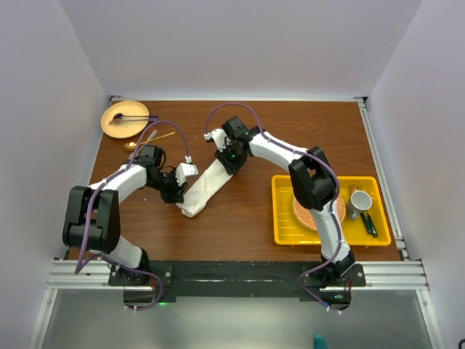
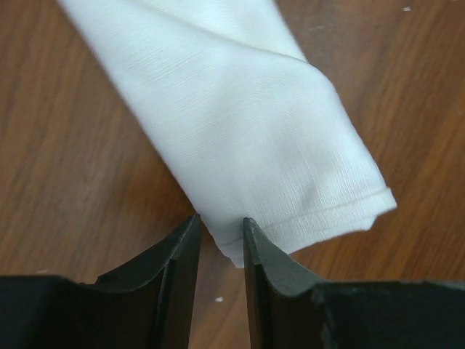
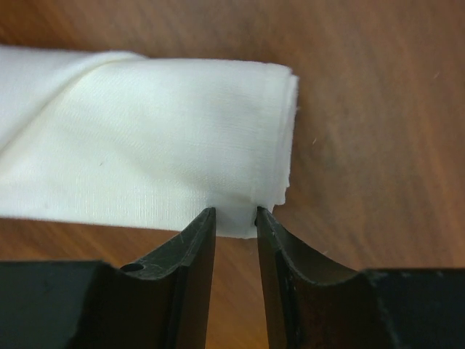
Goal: Fold the napkin into a case and place the utensils inside
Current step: Rotate the smaller rectangle-folded napkin at the center of the board, then smooth out the smaller rectangle-folded napkin at the center of the board.
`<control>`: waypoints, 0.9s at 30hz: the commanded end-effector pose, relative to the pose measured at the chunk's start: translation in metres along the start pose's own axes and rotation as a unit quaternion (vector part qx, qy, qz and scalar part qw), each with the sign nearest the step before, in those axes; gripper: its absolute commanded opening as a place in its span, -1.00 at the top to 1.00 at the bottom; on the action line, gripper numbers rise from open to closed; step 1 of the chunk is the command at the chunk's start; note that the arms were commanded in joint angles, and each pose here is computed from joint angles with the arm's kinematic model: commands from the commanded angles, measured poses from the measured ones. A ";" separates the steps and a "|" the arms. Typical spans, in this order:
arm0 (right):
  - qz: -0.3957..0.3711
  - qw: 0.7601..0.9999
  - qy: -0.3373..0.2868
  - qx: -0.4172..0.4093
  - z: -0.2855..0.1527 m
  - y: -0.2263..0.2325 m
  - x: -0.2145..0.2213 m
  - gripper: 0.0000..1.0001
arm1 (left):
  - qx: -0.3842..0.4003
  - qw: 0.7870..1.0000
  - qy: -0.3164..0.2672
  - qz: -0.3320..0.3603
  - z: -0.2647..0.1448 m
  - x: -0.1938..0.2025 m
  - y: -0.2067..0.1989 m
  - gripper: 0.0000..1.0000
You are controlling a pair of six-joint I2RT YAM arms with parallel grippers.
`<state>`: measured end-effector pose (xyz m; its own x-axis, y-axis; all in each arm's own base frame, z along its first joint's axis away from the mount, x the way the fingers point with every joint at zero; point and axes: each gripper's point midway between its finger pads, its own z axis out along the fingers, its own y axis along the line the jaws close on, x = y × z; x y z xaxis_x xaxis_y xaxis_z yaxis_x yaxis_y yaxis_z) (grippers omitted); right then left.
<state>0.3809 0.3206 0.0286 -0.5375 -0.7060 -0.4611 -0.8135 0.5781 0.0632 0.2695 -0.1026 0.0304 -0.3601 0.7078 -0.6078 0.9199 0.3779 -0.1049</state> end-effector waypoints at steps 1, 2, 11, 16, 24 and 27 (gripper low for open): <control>-0.021 0.998 -0.035 0.053 0.013 -0.032 -0.032 0.29 | 0.033 0.999 -0.018 0.012 0.008 -0.014 -0.028 0.31; -0.024 0.997 -0.037 0.057 0.019 -0.035 -0.034 0.26 | 0.035 0.999 -0.021 0.012 0.010 -0.017 -0.030 0.30; -0.057 0.987 -0.111 0.100 0.015 -0.063 -0.090 0.08 | 0.038 0.997 -0.060 0.003 0.029 -0.075 -0.032 0.13; -0.038 0.980 -0.181 0.075 -0.018 -0.056 -0.132 -0.20 | -0.007 0.994 -0.111 -0.003 0.000 -0.127 -0.013 -0.03; -0.018 0.957 -0.280 0.072 -0.128 -0.045 -0.178 -0.96 | -0.148 0.965 -0.205 -0.069 -0.118 -0.164 0.074 -0.37; -0.009 0.948 -0.307 0.086 -0.167 -0.045 -0.182 -0.97 | -0.218 0.950 -0.210 -0.078 -0.159 -0.160 0.113 -0.57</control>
<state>0.4844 0.3620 0.1357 -0.3720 -0.5287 -0.7629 -0.7738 0.6306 -0.0597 0.3754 -0.1210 0.1844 -0.3611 0.4133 -0.8359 0.7744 0.6323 -0.0219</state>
